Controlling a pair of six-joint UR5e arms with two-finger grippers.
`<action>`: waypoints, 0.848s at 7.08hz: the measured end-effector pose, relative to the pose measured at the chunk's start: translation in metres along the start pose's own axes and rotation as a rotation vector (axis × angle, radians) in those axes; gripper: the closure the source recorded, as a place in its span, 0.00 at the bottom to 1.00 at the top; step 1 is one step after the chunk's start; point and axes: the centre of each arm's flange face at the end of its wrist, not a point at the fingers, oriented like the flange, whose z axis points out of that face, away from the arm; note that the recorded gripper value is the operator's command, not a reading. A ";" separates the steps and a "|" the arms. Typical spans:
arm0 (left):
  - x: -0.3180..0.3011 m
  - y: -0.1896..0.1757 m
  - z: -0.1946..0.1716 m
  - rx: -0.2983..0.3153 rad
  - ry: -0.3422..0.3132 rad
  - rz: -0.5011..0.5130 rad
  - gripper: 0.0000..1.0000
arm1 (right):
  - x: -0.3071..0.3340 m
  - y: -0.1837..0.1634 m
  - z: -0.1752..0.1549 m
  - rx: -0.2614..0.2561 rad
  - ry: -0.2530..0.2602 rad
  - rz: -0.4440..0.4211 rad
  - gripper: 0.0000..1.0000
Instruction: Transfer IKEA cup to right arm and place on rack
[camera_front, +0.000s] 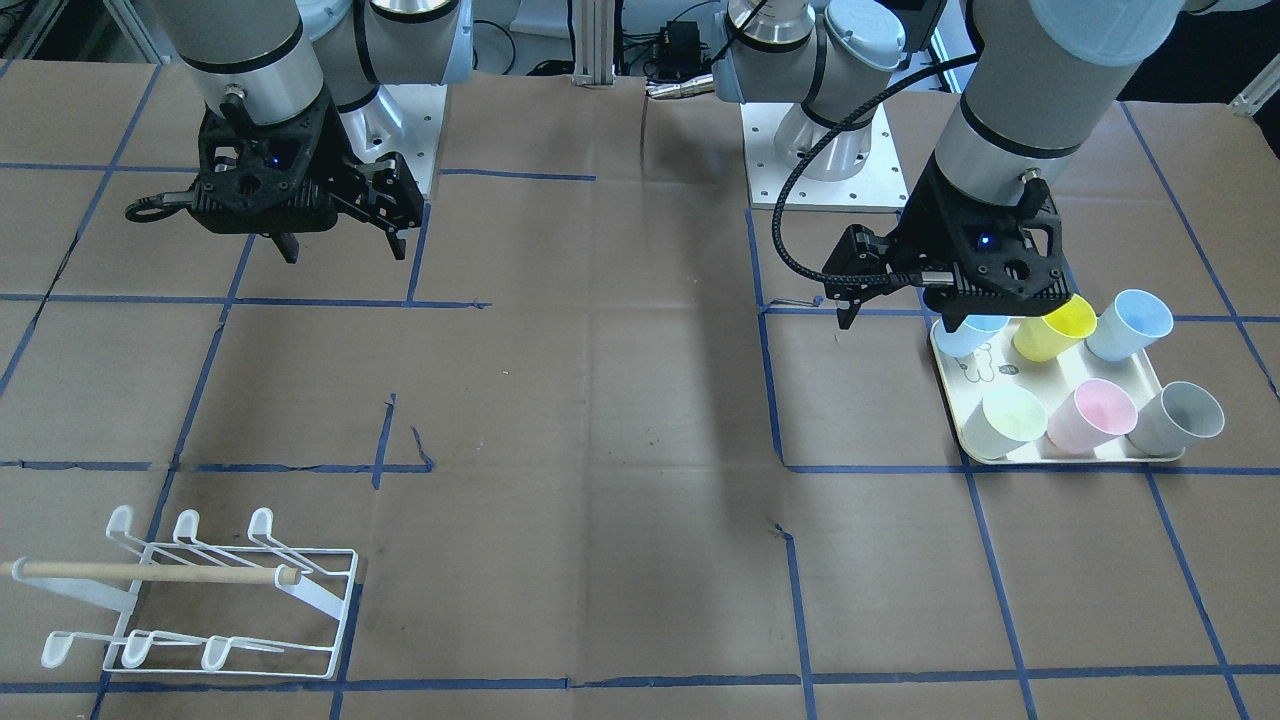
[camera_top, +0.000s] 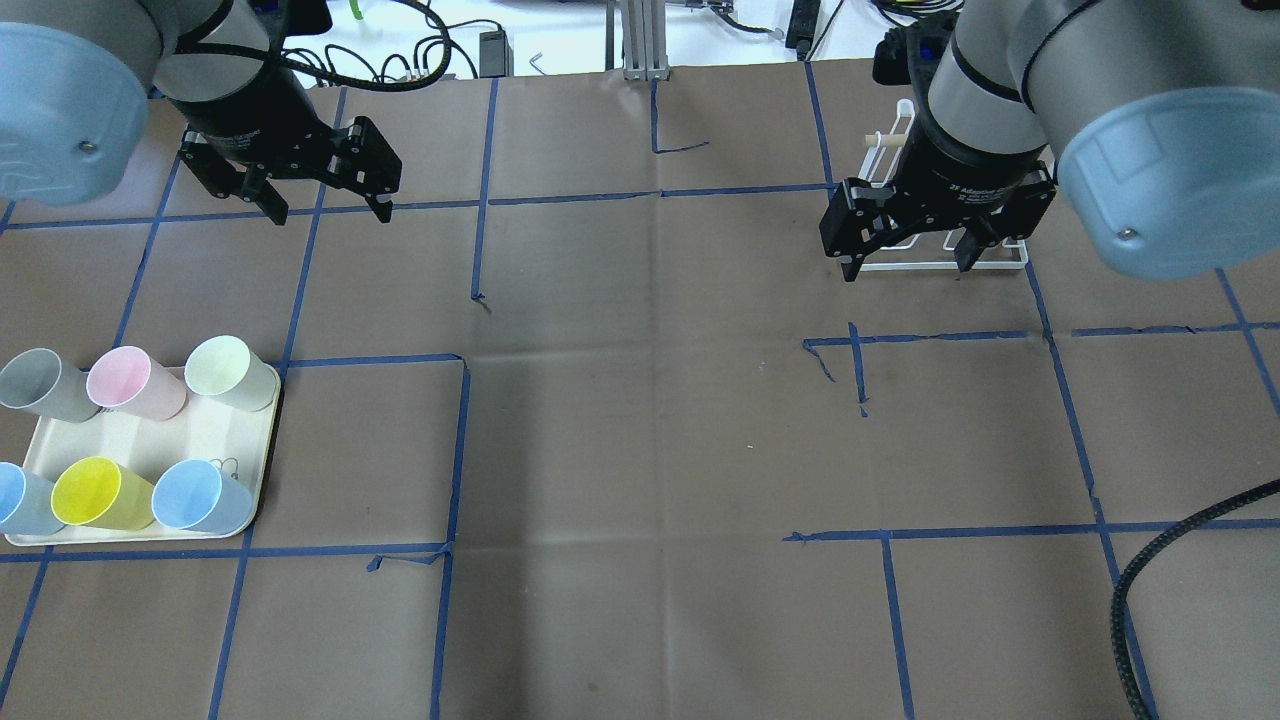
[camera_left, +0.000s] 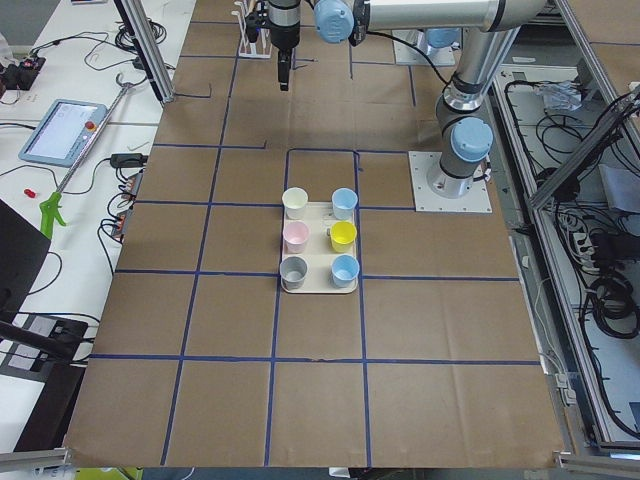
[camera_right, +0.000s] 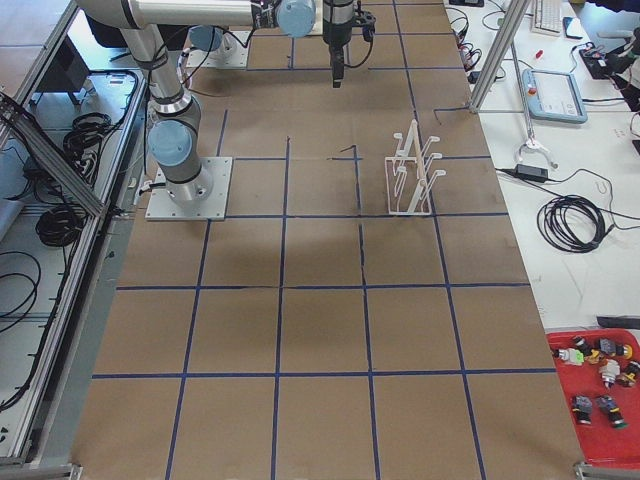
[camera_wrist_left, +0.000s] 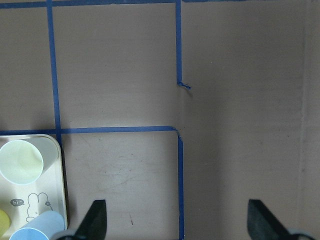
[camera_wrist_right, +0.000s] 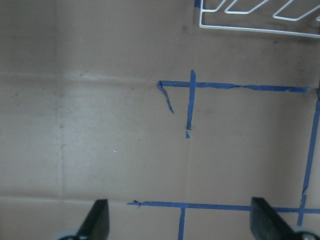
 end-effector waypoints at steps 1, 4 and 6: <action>0.000 0.000 0.000 0.000 0.000 0.000 0.00 | 0.000 0.000 0.000 -0.001 0.000 0.000 0.00; 0.000 0.001 -0.001 0.002 0.001 0.000 0.00 | 0.000 -0.001 0.001 -0.001 0.000 -0.002 0.00; 0.000 0.003 -0.001 0.002 0.001 0.000 0.00 | 0.000 0.000 0.000 -0.001 0.000 -0.002 0.00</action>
